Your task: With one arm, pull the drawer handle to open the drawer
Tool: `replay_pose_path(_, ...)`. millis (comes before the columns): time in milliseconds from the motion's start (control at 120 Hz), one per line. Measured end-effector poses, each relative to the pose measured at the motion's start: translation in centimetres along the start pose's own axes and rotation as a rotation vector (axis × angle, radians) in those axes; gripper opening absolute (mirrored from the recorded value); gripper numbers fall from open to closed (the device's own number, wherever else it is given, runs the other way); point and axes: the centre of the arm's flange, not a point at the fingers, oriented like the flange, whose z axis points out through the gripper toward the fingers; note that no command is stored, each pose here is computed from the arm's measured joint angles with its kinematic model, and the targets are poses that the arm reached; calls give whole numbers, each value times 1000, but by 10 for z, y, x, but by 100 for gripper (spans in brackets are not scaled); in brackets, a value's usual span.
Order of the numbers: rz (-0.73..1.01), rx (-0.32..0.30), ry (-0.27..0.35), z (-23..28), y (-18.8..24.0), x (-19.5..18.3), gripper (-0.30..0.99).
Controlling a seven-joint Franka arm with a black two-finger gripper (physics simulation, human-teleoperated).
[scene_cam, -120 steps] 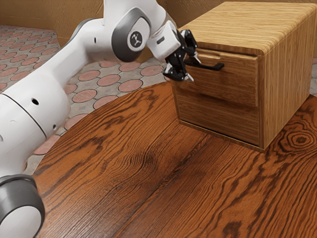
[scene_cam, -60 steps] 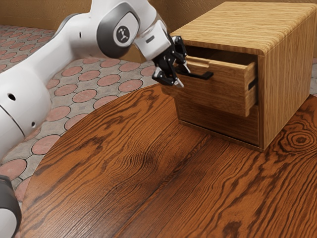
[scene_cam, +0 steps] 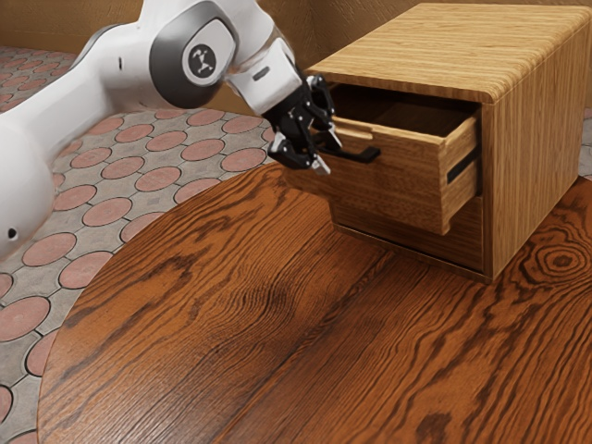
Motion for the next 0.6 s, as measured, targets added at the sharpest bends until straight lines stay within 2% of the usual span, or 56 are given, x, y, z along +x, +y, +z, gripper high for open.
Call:
replay_pose_path(158,-14,-5,1,-8,8,0,20)
replay_pose_path(600,-56,-49,19,-19,43,-1,18)
